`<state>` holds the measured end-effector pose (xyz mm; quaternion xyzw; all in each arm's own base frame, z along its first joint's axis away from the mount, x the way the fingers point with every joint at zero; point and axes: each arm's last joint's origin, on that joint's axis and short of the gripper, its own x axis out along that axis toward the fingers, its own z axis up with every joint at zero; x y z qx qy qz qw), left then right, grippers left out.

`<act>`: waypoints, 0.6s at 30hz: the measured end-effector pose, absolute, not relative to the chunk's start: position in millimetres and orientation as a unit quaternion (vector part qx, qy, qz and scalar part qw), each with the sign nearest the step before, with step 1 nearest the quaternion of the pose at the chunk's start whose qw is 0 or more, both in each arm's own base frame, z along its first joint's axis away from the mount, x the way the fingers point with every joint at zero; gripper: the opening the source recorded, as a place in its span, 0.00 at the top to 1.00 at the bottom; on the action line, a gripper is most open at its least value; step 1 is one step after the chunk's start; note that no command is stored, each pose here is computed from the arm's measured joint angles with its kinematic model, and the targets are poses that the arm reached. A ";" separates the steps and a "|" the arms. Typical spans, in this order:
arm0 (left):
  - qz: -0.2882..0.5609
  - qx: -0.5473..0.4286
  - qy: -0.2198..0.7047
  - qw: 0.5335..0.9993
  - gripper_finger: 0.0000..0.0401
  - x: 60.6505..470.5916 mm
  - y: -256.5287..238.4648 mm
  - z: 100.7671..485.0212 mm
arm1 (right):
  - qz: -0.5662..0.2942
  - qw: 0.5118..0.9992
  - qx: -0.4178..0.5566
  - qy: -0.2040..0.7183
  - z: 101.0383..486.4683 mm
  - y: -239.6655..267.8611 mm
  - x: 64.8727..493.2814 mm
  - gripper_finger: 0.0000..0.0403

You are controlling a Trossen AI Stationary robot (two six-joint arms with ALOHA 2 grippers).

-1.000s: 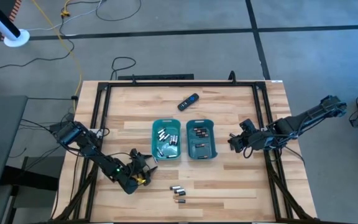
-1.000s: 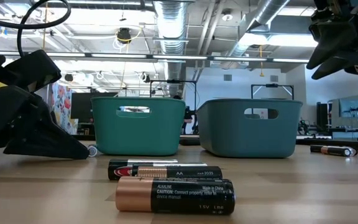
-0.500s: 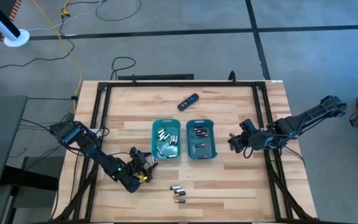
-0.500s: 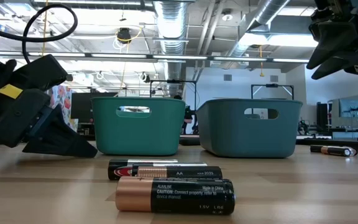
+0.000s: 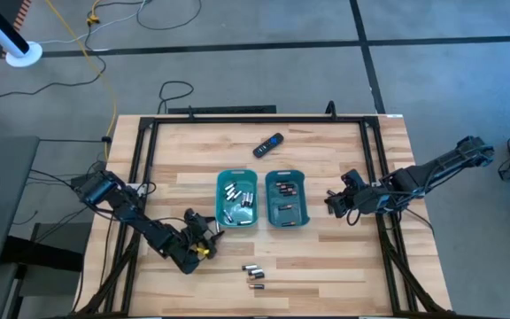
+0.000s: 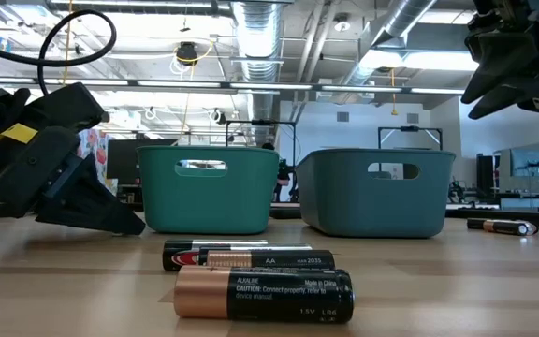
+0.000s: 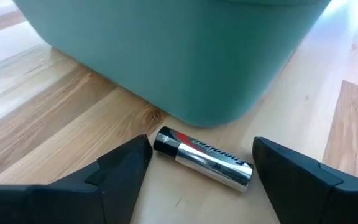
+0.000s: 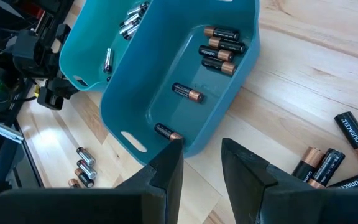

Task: Sort batteries
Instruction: Put the silver and black battery into the green bin

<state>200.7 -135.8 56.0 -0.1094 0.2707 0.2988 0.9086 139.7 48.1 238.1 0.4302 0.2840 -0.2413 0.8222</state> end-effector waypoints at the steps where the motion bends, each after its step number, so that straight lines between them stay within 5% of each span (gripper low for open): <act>1: 0.301 -0.112 0.271 0.907 0.29 199.5 -135.9 55.6 | -0.241 0.822 0.430 0.284 238.1 48.1 139.7 0.69; 18: 0.306 -0.094 0.274 0.907 0.65 195.6 -136.7 55.0 | -0.241 0.824 0.426 0.285 238.0 48.1 139.6 0.69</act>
